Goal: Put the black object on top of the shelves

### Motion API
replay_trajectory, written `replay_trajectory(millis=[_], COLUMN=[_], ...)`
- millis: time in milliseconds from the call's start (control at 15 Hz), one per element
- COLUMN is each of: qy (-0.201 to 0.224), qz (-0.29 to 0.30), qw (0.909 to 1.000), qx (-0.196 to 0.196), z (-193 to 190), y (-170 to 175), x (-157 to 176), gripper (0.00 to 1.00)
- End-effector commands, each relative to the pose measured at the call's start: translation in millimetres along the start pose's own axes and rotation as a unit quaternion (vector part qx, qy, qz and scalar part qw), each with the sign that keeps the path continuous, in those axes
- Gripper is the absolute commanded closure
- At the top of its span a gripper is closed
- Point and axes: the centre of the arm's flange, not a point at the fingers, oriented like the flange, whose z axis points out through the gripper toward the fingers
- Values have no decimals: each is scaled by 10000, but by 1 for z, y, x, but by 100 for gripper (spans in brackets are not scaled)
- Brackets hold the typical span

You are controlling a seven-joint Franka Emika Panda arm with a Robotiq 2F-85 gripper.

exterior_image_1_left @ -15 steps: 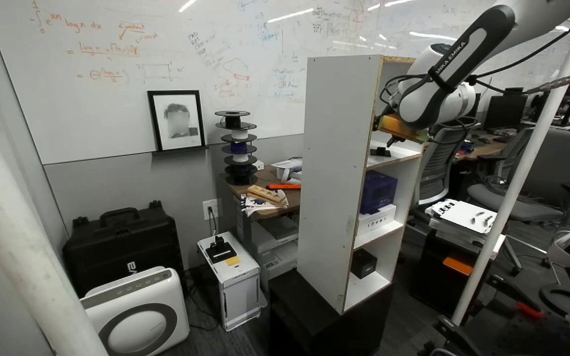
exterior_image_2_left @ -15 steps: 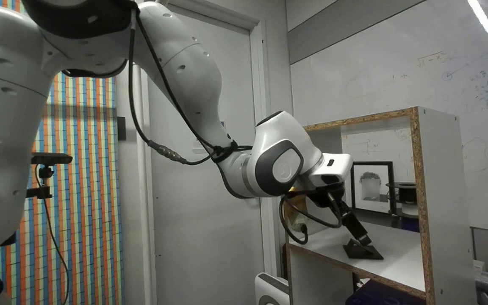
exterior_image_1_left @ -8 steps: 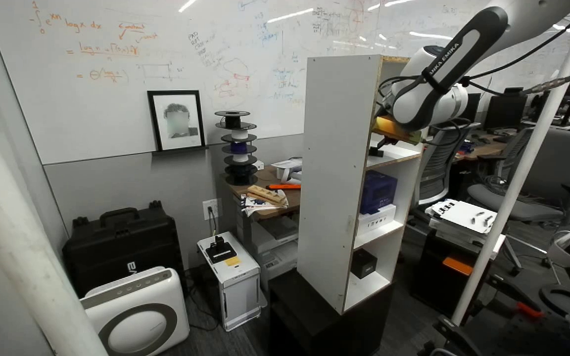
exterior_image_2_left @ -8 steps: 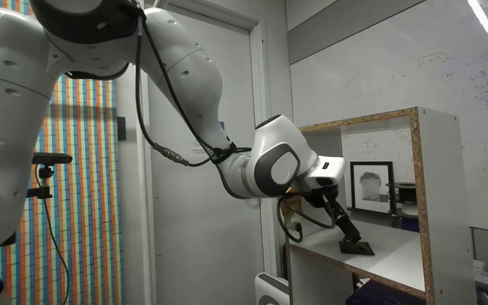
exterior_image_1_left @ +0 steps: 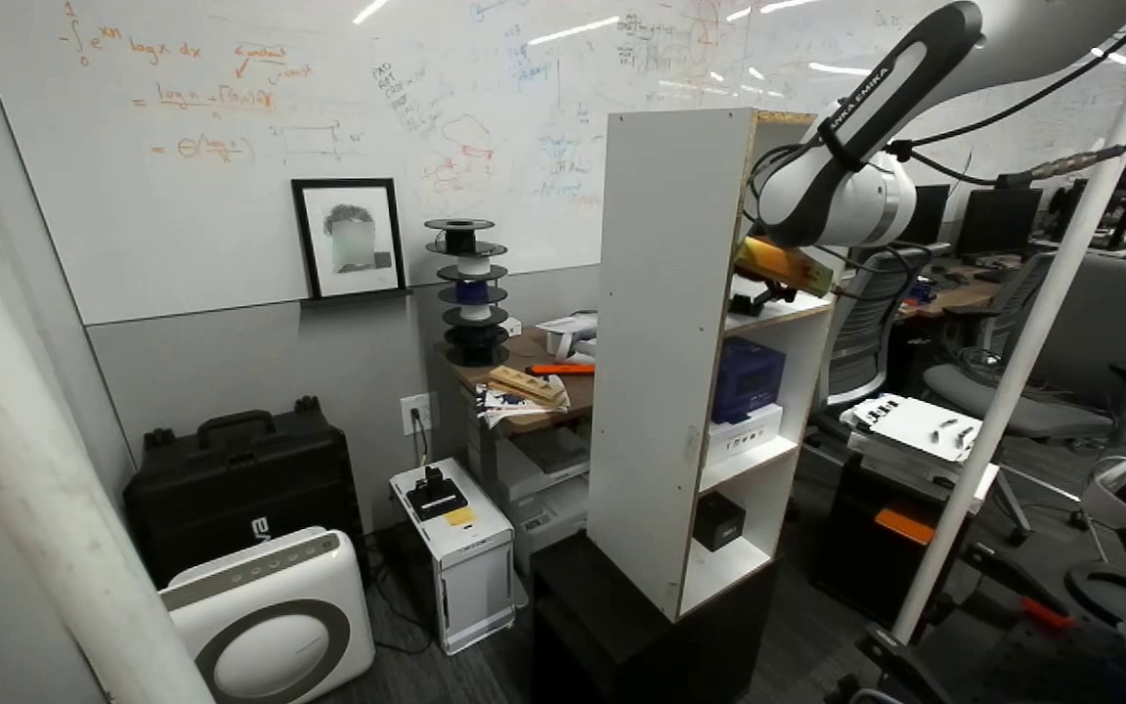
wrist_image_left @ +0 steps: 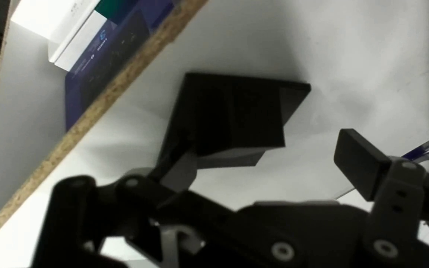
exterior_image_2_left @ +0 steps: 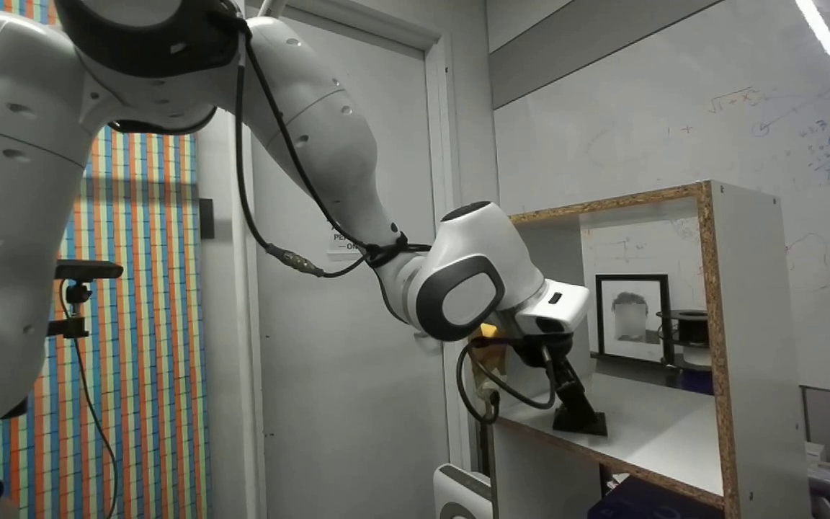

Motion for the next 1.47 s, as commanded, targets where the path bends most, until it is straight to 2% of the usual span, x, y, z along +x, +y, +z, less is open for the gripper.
replay_trajectory(millis=[0,67,133,200,267,600,800,867,1400], qy=[-189,-229,-256,-280,-277,-264,-296,-285,-221], qz=[-15,-3,-9,-34,-55,-53,18,50,283], qw=[9998,9997,9996,9994,9994,9992,9990,9989,9986], qx=[-87,-108,-149,-185,-214,-282,-341,-365,-387], z=[-5,-5,-5,-5,-6,-25,-42,-49,-113], y=[14,17,20,23,26,41,57,63,101], x=[4,6,8,9,11,22,32,37,60], gripper=[0,1,26,28,35,73,82,80,80])
